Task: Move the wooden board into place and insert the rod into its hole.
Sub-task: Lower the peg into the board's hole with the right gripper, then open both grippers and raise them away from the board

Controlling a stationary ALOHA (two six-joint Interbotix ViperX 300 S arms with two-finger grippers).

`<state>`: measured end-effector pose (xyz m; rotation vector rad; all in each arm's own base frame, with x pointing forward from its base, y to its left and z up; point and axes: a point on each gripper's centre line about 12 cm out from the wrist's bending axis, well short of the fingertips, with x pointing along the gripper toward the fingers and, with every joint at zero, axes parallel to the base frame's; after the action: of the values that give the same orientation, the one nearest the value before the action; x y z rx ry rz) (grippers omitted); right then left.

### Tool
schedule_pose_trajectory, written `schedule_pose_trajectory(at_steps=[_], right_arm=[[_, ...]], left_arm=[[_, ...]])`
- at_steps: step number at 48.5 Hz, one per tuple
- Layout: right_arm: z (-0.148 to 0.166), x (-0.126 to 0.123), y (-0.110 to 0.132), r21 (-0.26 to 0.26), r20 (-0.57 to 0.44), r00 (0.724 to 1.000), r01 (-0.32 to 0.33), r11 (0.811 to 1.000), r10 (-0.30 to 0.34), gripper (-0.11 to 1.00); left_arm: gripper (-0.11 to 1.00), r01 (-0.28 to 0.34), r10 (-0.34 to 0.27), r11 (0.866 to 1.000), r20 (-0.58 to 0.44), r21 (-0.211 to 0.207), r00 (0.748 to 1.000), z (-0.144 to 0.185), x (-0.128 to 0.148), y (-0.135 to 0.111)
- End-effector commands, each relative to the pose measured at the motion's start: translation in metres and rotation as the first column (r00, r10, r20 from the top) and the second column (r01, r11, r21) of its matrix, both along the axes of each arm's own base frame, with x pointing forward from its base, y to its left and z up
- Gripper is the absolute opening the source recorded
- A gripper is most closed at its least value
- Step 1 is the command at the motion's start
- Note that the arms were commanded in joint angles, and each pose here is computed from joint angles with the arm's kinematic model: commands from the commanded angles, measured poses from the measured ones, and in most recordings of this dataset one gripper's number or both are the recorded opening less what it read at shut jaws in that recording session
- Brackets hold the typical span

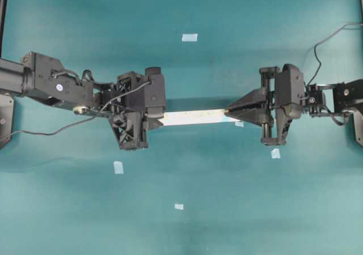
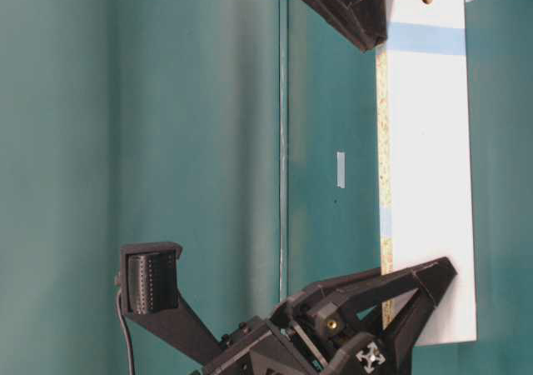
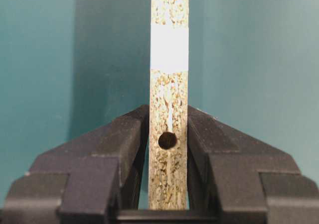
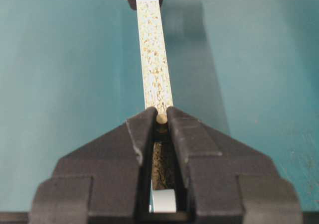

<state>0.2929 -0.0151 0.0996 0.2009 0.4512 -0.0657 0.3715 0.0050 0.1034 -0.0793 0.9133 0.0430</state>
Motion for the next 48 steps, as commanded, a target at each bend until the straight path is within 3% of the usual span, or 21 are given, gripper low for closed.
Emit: schedule_pose_trajectory(at_steps=[1, 4, 14, 16, 30, 44, 48], right_arm=[[0.000, 0.002, 0.001, 0.001, -0.015, 1.000, -0.005, 1.000, 0.005, 0.11], [0.001, 0.004, 0.001, 0.001, -0.012, 1.000, -0.004, 1.000, 0.004, 0.16], [0.012, 0.014, 0.000, -0.009, 0.004, 1.000, -0.005, 1.000, 0.005, 0.71], [0.015, 0.015, 0.000, -0.012, 0.009, 1.000, -0.006, 1.000, 0.006, 0.77], [0.040, 0.015, 0.000, -0.023, 0.048, 0.999, -0.007, 1.000, 0.008, 0.77], [0.045, 0.011, 0.000, -0.023, 0.031, 0.999, -0.004, 1.000, 0.005, 0.77], [0.045, 0.011, 0.000, -0.023, 0.030, 1.000, -0.004, 1.000, 0.005, 0.77]], left_arm=[[0.21, 0.002, -0.002, 1.000, 0.025, 0.000, 1.000, 0.010, 0.002, -0.001], [0.21, 0.003, -0.003, 1.000, 0.025, 0.001, 1.000, 0.010, 0.002, -0.001], [0.21, 0.003, -0.003, 1.000, 0.020, 0.001, 1.000, 0.008, 0.001, -0.001], [0.21, 0.002, -0.002, 1.000, 0.020, 0.000, 1.000, 0.008, 0.001, -0.001], [0.21, 0.003, -0.003, 1.000, 0.017, 0.001, 1.000, 0.007, 0.001, -0.001], [0.22, 0.005, -0.005, 1.000, 0.017, 0.003, 1.000, 0.007, 0.001, -0.001], [0.41, 0.008, -0.008, 1.000, 0.017, 0.005, 1.000, 0.007, 0.001, -0.001]])
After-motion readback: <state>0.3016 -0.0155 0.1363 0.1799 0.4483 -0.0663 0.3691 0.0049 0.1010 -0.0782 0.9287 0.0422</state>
